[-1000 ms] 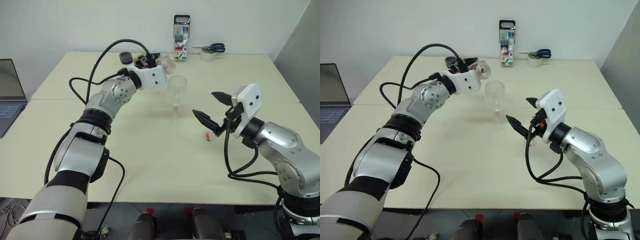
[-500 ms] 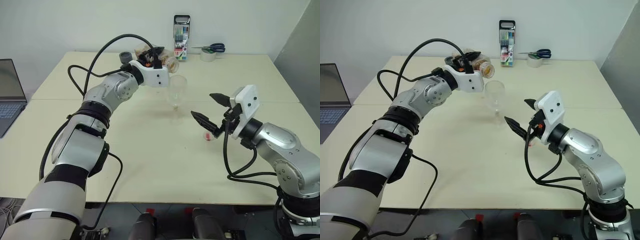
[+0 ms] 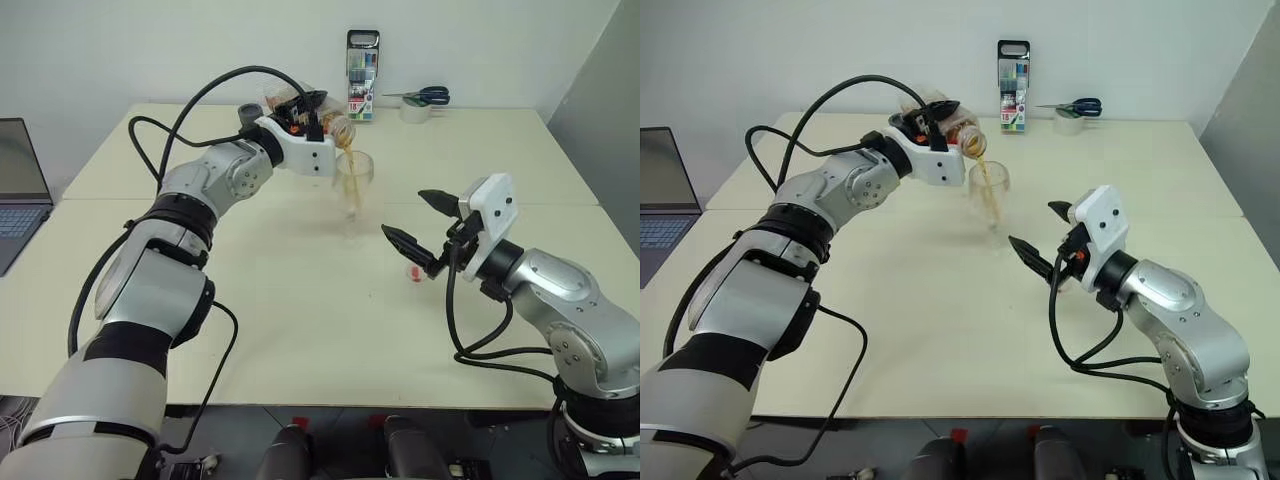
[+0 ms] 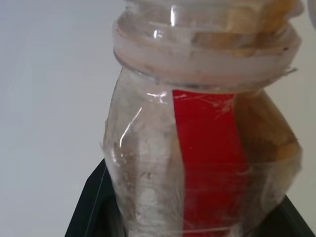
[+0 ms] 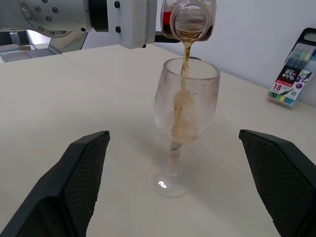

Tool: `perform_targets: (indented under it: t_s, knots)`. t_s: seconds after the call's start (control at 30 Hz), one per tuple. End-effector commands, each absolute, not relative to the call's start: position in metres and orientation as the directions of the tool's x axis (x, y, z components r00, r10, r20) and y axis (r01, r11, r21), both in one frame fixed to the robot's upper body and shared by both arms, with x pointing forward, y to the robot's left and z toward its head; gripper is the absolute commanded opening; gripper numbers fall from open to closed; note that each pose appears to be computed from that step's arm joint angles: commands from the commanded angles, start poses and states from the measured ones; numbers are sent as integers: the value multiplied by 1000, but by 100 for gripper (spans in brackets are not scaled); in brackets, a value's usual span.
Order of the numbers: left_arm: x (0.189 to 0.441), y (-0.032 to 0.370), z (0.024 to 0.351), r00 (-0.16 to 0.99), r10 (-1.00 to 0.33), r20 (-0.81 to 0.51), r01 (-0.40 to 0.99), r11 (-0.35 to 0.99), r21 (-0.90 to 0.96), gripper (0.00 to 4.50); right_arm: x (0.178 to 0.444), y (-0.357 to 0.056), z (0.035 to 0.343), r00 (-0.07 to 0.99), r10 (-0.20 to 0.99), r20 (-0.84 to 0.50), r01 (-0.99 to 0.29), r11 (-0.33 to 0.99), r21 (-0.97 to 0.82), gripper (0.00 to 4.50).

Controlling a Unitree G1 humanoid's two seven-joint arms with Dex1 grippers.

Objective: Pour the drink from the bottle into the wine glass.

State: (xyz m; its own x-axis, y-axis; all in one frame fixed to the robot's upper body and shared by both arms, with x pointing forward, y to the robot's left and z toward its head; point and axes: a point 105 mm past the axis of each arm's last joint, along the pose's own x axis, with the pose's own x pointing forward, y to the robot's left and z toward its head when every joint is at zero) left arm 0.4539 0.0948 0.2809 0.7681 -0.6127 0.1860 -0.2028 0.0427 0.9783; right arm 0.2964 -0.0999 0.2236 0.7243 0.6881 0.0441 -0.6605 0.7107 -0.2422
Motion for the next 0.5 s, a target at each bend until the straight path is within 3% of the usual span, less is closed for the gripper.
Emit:
perform_targets:
  t_s: [0.03,0.5]
  knots:
    - [451,94,307,747,-614,255,-278,60,959,180,290,-96,233,709,700,86,-659,701,-273,450]
    - [452,95,311,749,-607,267,-296,54,954,180,289,-90,240,713,684,151,-642,725,-250,450]
